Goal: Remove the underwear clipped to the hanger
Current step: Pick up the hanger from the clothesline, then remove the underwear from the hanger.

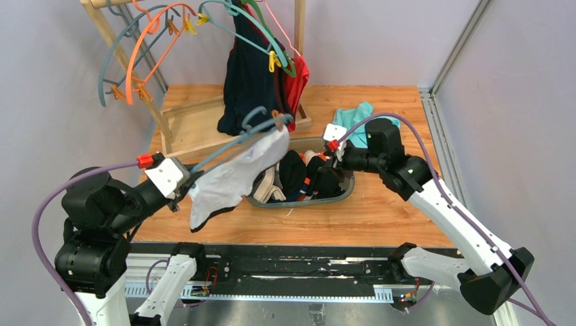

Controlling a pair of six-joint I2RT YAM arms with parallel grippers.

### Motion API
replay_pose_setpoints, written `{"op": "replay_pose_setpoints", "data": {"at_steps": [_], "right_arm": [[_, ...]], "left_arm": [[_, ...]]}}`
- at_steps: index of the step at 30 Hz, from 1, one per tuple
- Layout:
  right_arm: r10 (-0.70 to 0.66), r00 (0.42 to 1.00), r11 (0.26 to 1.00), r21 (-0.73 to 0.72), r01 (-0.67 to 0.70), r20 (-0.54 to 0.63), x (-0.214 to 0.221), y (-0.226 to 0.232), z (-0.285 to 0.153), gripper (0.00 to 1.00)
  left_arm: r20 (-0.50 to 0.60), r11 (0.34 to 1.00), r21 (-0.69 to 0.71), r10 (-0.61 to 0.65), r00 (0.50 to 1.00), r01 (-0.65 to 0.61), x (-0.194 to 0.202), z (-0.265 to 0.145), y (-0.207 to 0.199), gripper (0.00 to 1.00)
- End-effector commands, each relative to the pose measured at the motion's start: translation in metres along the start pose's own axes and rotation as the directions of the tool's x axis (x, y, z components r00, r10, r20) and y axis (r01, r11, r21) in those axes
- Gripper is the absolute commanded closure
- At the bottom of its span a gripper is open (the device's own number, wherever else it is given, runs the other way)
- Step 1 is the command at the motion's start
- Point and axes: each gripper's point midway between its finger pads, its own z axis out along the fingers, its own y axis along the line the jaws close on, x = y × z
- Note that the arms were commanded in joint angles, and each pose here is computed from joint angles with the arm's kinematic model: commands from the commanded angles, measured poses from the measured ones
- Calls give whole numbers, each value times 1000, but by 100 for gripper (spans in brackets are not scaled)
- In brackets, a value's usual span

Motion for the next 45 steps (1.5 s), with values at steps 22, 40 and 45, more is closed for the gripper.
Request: {"op": "replay_pose_setpoints", "data": {"at_steps": [22, 40, 45], "right_arm": [[214, 933, 974, 10, -226, 288, -103, -5, -120, 52], [407, 912, 861, -351, -368, 43, -41, 56, -91, 44], [414, 910, 848, -364, -385, 2, -25, 62, -87, 44]], "left_arm": [[265, 824, 549, -11, 964, -141, -24, 23, -73, 100], [315, 728, 662, -56, 947, -177, 19, 52, -89, 100], [318, 723, 666, -56, 947, -181, 25, 55, -90, 100]]}}
